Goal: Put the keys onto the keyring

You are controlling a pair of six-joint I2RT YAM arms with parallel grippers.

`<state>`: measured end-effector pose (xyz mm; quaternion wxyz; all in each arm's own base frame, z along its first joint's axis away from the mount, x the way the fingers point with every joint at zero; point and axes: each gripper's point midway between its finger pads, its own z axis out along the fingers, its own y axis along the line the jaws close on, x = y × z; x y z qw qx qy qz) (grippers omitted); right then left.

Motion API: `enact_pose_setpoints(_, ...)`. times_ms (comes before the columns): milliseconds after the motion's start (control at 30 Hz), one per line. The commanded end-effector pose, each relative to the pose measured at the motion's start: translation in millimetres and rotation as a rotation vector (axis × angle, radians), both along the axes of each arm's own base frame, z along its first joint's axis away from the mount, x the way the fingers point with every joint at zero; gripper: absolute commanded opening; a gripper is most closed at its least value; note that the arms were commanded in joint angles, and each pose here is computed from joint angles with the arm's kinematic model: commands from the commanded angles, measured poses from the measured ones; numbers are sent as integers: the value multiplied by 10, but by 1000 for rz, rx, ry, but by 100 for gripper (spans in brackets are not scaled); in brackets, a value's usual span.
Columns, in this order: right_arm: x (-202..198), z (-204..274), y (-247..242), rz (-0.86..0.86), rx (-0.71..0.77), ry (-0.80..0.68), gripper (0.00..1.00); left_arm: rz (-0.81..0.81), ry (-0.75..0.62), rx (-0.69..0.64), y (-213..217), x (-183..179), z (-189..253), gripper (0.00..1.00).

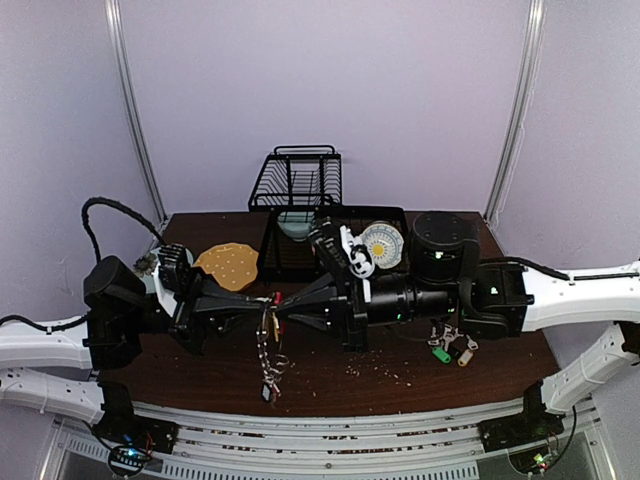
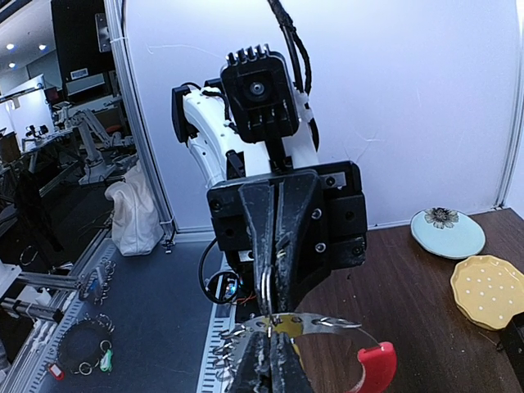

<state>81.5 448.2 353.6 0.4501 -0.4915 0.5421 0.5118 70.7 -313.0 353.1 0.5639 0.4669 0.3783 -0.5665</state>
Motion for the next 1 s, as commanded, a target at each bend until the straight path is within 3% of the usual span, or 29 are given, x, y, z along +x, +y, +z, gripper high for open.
enact_pose_setpoints(0, 129, 204, 18, -53, 54, -5, 0, -24, -32, -57, 60, -78, 126, 0)
enact_pose_setpoints(467, 325, 235, -68, -166, 63, 2, 0, -32, -30, -40, 39, -84, 100, 0)
enact_pose_setpoints(967, 331, 282, -117, -172, 57, -11, 0, -7, -66, -7, 12, -56, 54, 0)
